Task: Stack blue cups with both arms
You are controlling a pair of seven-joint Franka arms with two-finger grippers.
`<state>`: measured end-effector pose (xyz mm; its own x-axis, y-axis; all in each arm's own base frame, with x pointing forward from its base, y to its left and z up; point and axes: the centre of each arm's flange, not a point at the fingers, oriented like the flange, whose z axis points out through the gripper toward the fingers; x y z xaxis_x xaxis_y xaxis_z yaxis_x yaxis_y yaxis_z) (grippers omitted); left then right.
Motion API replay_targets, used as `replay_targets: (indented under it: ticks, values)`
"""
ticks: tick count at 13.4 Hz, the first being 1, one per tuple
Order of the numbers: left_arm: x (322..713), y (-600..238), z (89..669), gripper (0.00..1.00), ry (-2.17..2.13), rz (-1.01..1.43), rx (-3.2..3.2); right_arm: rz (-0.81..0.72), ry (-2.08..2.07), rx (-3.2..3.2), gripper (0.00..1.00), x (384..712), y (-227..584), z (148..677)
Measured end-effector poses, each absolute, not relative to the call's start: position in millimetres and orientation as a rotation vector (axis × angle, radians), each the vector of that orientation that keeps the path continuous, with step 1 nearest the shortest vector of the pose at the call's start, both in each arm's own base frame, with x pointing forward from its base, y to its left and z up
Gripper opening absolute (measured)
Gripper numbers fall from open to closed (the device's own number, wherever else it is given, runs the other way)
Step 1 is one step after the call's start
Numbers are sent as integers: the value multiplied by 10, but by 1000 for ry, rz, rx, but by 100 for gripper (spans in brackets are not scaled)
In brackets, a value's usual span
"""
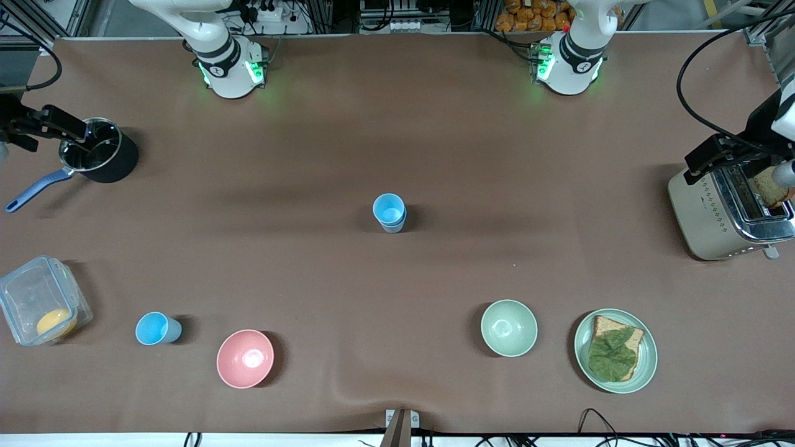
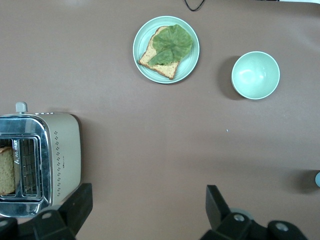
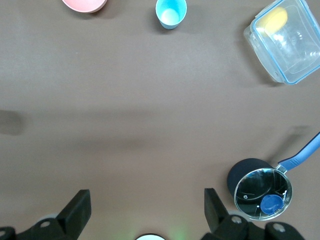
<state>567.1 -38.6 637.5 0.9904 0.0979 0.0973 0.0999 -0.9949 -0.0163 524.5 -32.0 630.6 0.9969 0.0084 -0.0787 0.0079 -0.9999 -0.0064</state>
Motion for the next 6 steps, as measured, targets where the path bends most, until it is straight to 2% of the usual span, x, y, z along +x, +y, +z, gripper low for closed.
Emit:
replay_targets:
  ticks: [6]
  values:
    - [5707,-401,6304,100,-156,-128,-3132,129,-27,-3133,100,5245,-268,6300]
